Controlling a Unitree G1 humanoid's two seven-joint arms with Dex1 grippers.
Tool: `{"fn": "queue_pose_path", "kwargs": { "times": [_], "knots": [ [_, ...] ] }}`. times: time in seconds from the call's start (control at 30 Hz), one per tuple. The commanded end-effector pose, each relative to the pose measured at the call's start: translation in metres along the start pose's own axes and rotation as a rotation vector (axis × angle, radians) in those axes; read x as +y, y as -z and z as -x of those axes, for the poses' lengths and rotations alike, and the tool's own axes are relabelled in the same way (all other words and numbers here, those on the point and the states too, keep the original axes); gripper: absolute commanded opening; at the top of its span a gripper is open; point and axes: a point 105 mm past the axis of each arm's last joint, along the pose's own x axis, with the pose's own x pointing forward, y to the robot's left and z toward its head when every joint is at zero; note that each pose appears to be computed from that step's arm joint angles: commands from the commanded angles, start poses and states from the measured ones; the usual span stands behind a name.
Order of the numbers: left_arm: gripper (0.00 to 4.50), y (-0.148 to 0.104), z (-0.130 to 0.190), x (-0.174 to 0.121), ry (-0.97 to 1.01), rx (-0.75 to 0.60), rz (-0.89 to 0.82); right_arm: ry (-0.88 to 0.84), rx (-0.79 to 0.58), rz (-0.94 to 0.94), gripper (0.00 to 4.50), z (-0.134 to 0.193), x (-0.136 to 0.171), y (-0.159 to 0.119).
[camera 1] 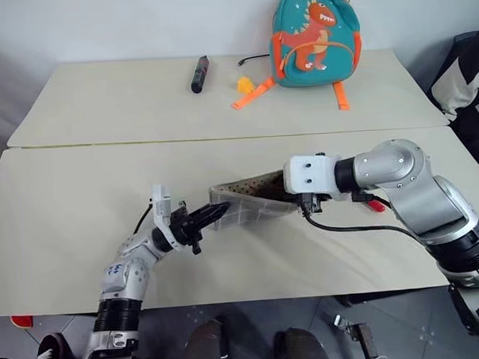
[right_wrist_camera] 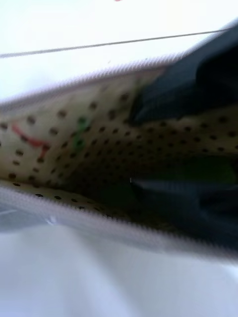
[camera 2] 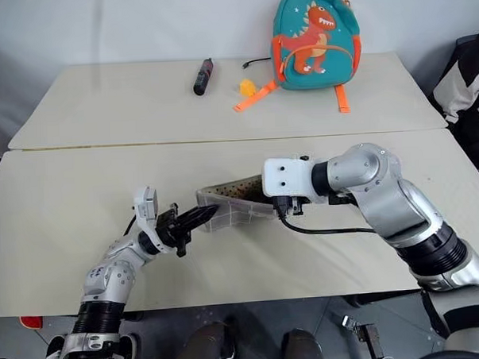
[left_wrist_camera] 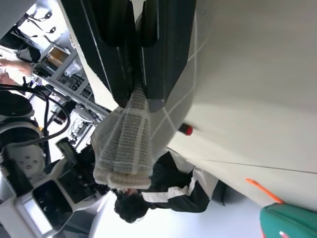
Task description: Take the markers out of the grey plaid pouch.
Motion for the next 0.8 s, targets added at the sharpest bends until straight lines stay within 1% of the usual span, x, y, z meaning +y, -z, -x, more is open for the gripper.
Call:
{"fn": "queue_pose_path", "kwargs": {
  "times": [0.03, 0.13, 0.27, 0.4, 0.5, 0.6, 0.8],
  "knots": [
    [0.00, -0.005, -0.006, -0.008, 0.041, -0.010, -0.025, -0.043, 0.008, 0.050, 1.88, -0.006, 0.010, -0.005],
    [0.00, -0.007, -0.007, -0.008, 0.037, -0.017, -0.024, -0.072, 0.040, 0.064, 1.88, -0.010, 0.016, 0.001],
    [0.00, -0.006, -0.006, -0.007, 0.030, -0.016, -0.020, -0.056, 0.079, 0.096, 1.88, -0.015, 0.012, 0.008],
    [0.00, -0.005, -0.006, -0.008, 0.030, -0.013, -0.016, -0.060, 0.095, 0.080, 1.88, -0.022, 0.014, 0.013],
    [0.00, -0.004, -0.005, -0.008, 0.027, -0.013, -0.010, -0.026, 0.096, 0.072, 1.88, -0.030, 0.008, 0.012],
    [0.00, -0.003, -0.004, -0.009, 0.025, -0.011, -0.001, -0.046, 0.135, 0.075, 1.88, -0.037, 0.009, 0.016],
    [0.00, -0.004, -0.004, -0.010, 0.025, -0.023, 0.007, -0.031, 0.171, 0.039, 1.88, -0.048, 0.006, 0.022]
  ]
}}
